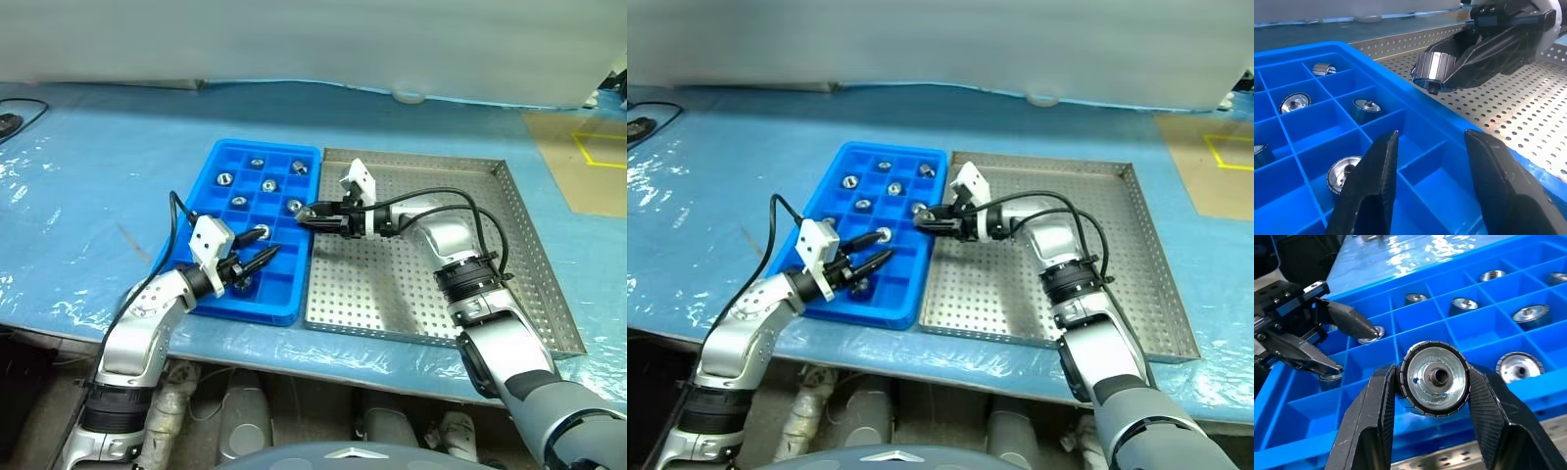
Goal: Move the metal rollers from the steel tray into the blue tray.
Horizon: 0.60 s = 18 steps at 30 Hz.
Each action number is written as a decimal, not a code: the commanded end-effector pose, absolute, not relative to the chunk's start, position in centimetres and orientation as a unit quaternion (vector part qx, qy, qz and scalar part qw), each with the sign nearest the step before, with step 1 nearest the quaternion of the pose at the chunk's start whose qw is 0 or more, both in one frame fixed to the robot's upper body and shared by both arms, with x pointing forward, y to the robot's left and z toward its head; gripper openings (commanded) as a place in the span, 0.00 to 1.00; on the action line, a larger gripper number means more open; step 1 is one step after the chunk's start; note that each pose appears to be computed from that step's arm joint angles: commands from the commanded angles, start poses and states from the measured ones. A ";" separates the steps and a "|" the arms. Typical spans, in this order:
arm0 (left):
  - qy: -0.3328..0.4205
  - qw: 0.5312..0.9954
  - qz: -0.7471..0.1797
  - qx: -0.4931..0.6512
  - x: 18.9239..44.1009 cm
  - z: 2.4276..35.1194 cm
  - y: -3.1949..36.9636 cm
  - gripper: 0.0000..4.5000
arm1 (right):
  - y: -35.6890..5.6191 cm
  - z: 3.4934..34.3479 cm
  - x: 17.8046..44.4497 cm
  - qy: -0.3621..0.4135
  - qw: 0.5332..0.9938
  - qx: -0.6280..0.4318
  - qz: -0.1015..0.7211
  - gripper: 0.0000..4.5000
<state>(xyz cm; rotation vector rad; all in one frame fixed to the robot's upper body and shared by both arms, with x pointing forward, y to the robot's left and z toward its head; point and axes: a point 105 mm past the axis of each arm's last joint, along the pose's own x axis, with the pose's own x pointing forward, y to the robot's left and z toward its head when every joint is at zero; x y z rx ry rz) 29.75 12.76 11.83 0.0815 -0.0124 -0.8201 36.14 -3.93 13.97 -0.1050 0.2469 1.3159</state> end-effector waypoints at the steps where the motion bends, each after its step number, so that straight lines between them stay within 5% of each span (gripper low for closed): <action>1: -0.023 0.919 -0.389 0.052 29.7 13.1 13.9 0.50 | -2.8 13.8 34.3 0.109 0.740 -0.077 0.660 0.39; 13: -0.026 0.914 -0.395 0.089 32.1 14.5 15.9 0.50 | -0.4 12.3 32.9 0.115 0.735 -0.082 0.663 0.39; 18: -0.019 0.908 -0.407 0.096 32.0 14.0 15.5 0.50 | -0.8 10.6 33.0 0.139 0.740 -0.097 0.651 0.77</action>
